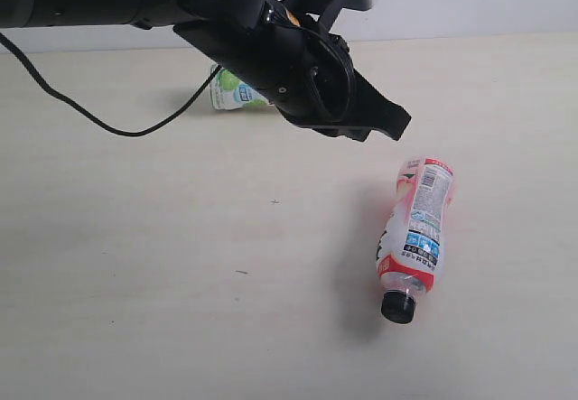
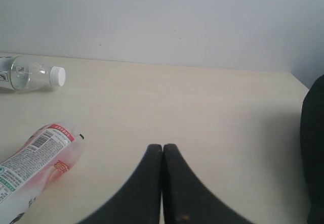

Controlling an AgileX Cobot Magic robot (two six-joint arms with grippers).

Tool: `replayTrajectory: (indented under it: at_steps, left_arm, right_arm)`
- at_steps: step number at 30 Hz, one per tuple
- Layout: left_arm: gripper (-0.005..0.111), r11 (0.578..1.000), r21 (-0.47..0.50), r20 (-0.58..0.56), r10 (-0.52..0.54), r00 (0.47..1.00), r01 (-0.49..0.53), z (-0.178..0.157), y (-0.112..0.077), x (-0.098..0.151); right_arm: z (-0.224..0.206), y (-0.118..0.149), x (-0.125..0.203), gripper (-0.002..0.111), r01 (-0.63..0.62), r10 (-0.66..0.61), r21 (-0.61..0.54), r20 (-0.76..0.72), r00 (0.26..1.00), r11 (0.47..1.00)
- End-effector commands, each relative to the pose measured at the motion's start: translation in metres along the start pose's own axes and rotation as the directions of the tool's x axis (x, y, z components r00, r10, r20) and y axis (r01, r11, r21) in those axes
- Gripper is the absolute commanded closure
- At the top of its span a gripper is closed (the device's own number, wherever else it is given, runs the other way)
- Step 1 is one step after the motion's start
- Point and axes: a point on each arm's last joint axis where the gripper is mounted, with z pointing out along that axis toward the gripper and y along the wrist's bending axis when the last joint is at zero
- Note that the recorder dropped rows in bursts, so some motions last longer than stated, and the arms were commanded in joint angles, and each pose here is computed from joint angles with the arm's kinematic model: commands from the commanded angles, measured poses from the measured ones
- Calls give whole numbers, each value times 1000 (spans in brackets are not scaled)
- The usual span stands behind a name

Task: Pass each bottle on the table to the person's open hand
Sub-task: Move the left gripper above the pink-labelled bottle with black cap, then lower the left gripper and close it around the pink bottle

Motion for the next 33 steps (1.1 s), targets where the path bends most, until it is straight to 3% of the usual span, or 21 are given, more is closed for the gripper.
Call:
replayTrajectory:
  at_steps: [1,33]
  left_arm:
    - [107,1000,7,0,-1,1000,1,0,-2,1]
    - [107,1000,21,-8,-17,1000,18,1,-3,1]
  right_arm:
    - [0,0,1,108,4,-4,2,8,1000,1000]
    - [0,0,1,108,4,-4,2,8,1000,1000]
